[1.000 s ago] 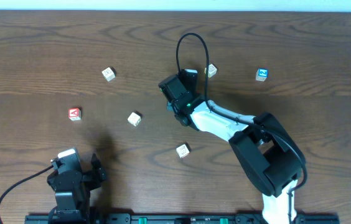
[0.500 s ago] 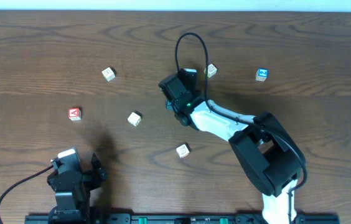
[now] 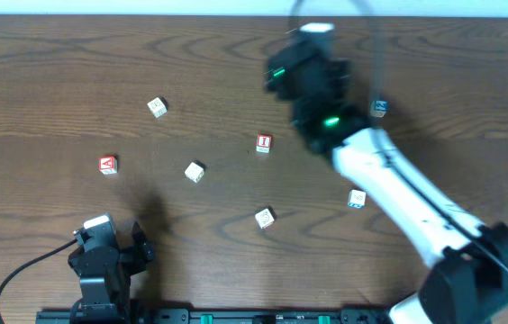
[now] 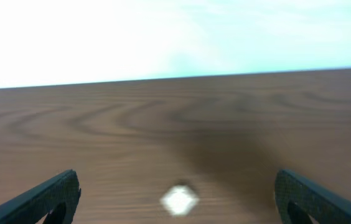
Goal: Spell out Ai2
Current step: 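Move the right gripper to the blue '2' block and grasp it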
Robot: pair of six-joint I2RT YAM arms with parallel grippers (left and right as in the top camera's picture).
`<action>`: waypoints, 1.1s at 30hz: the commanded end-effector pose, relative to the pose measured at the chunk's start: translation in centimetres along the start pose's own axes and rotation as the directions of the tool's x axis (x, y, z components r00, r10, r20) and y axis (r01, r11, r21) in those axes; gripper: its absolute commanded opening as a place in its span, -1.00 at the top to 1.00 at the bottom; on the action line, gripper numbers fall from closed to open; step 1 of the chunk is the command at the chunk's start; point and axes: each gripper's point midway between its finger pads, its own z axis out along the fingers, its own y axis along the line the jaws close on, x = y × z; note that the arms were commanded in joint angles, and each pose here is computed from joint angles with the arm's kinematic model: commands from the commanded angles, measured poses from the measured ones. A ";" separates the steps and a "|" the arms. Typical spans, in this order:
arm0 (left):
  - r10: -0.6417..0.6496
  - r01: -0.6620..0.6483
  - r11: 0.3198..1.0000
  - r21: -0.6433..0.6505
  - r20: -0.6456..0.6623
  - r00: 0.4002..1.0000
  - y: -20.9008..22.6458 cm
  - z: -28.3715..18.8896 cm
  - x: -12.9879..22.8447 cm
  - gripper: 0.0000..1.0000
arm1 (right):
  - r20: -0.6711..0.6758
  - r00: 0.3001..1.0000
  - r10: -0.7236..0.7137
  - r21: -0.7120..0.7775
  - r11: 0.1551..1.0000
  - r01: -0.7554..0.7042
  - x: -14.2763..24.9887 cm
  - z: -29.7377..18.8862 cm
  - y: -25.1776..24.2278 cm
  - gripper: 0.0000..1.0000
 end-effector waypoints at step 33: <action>0.026 -0.027 0.999 -0.017 -0.057 0.998 0.4 0.5 1.8 -0.91 | -0.541 0.828 -0.149 -0.018 0.986 0.165 16.5 13.6 -15.9 -0.72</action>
